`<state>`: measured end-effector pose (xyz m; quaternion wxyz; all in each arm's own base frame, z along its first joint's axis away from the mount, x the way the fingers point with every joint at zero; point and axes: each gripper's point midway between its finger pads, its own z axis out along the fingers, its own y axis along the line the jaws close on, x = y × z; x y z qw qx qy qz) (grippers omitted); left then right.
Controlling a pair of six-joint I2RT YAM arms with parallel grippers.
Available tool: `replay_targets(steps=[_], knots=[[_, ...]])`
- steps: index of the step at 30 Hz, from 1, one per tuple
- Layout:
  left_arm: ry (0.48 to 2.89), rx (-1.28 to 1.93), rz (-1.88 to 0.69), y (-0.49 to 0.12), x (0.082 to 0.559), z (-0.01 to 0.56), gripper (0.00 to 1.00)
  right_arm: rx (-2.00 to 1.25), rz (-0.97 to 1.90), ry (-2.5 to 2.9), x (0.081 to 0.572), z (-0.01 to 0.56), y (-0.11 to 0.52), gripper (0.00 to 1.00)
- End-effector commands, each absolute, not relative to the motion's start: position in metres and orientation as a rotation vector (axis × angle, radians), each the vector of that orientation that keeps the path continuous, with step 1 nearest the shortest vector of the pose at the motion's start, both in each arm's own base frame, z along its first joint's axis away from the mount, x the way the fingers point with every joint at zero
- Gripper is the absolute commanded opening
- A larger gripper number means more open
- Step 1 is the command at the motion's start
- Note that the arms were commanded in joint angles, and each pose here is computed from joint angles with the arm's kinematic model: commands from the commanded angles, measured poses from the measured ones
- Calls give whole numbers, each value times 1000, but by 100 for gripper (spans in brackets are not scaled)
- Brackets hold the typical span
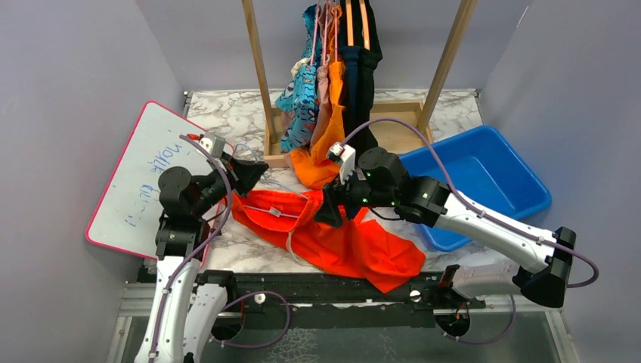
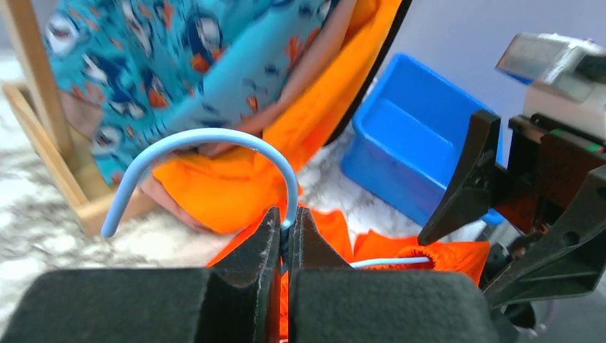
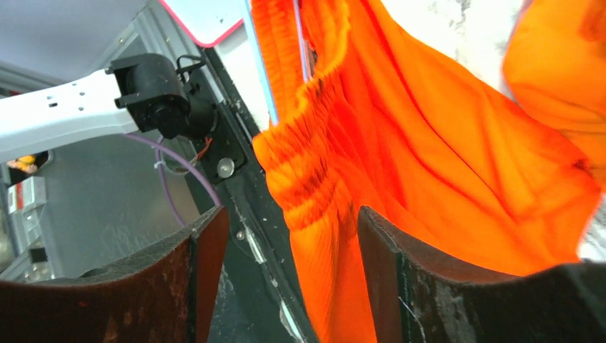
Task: Remove the shorts from the hanger
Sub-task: Pick up the hanger from the clothes rod.
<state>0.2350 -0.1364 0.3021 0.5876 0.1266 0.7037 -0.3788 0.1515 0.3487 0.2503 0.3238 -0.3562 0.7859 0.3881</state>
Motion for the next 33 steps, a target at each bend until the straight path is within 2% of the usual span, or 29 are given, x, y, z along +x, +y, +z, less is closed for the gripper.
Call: replay_targets(steps=[1,8,17,20,28,33], knots=[[1552,321,-674,-118,244,349,0,-849,939,2046,163,268,339,67],[1554,366,-523,-105,256,375,0,-759,841,2013,184,297,333,65],[1421,403,-411,-96,259,467,0,-690,859,1874,193,350,331,65],[1469,465,-547,-116,257,449,0,-642,850,1867,195,346,324,65],[1636,492,-927,-175,231,348,0,-508,792,1997,194,287,302,65],[1732,547,-949,-245,219,299,0,-481,859,2046,182,270,302,65]])
